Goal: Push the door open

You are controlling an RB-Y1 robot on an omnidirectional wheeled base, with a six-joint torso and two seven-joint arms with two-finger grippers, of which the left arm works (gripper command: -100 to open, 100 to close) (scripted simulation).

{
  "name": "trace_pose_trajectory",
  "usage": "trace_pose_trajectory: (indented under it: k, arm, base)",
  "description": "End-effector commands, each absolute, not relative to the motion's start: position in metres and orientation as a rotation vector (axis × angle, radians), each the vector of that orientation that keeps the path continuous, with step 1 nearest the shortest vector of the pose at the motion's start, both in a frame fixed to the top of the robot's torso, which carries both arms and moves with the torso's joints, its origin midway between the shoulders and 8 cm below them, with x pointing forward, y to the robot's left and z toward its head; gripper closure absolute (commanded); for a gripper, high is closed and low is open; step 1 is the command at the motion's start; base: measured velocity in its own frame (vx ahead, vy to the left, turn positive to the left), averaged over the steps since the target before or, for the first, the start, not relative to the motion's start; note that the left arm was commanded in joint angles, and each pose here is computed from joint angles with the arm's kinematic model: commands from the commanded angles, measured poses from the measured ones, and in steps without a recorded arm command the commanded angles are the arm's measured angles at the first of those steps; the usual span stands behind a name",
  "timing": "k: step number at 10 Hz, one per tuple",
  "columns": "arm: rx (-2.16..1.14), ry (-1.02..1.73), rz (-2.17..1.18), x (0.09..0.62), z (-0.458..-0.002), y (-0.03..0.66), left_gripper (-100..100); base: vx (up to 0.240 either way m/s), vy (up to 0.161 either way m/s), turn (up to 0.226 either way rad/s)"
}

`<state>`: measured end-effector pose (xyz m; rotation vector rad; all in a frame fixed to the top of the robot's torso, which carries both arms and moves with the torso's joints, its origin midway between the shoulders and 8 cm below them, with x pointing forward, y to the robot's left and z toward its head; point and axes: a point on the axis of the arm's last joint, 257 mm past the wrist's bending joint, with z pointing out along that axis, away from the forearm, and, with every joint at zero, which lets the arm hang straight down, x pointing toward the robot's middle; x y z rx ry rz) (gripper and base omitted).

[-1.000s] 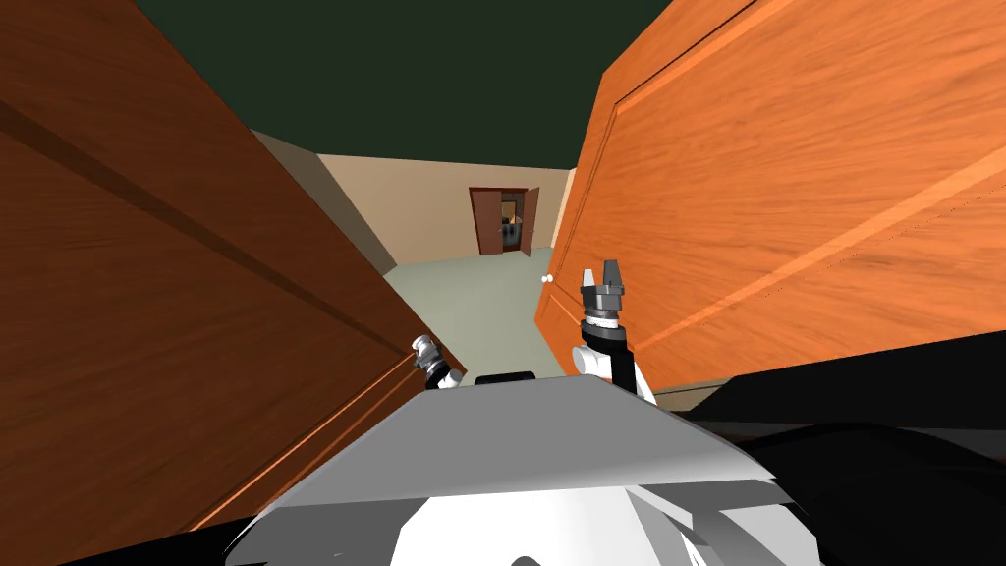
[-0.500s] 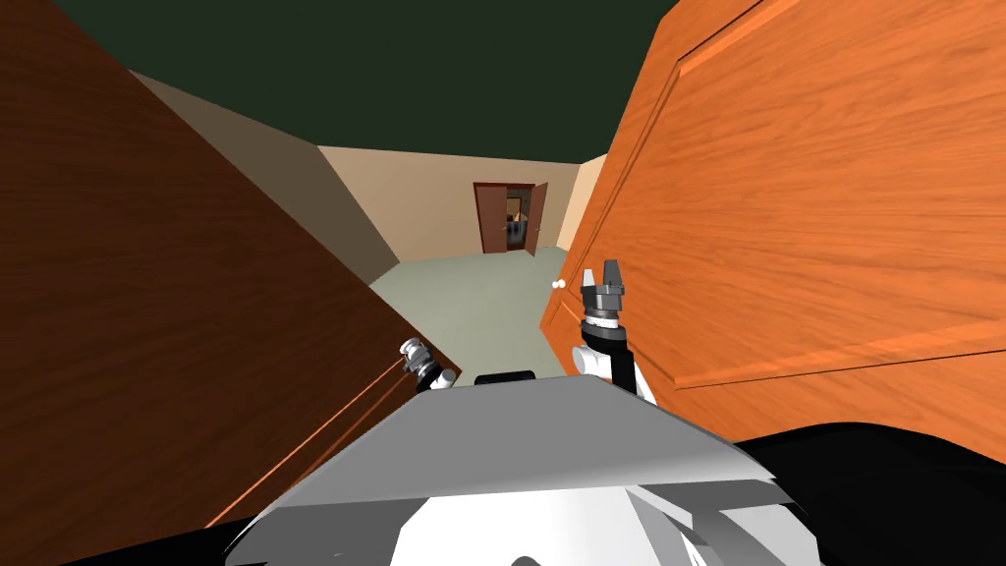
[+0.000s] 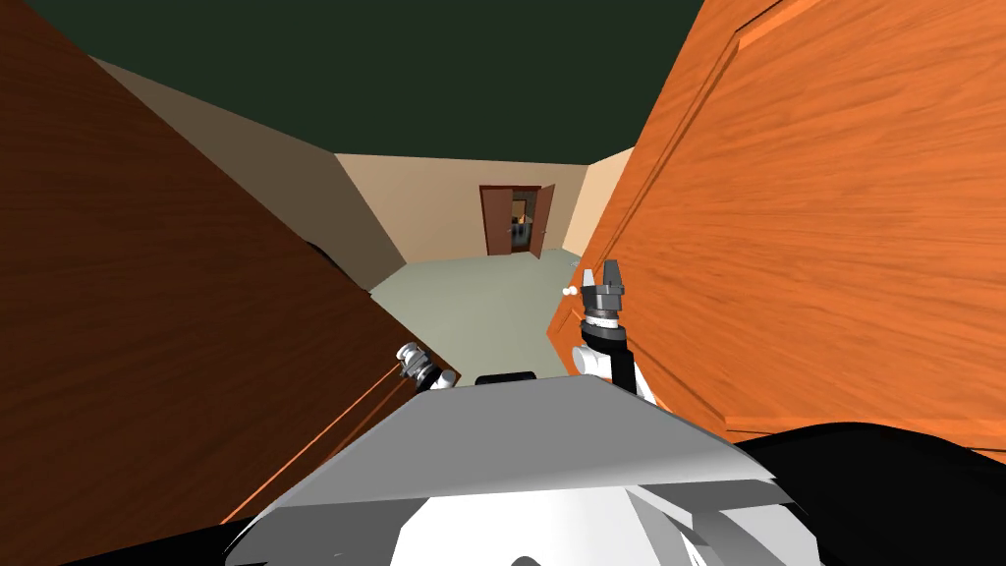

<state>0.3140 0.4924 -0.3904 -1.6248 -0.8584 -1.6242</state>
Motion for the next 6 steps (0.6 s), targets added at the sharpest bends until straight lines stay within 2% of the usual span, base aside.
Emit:
trace_pose_trajectory:
  k: [1, 6]
  arm:
    - [-1.594, -0.856, -1.611, 0.307, -0.385, 0.510, 100]
    - [-1.523, -0.904, -1.557, 0.281, -0.379, 0.543, 100]
  base:
    - [0.105, 0.029, 0.027]
    - [0.193, 0.103, 0.054]
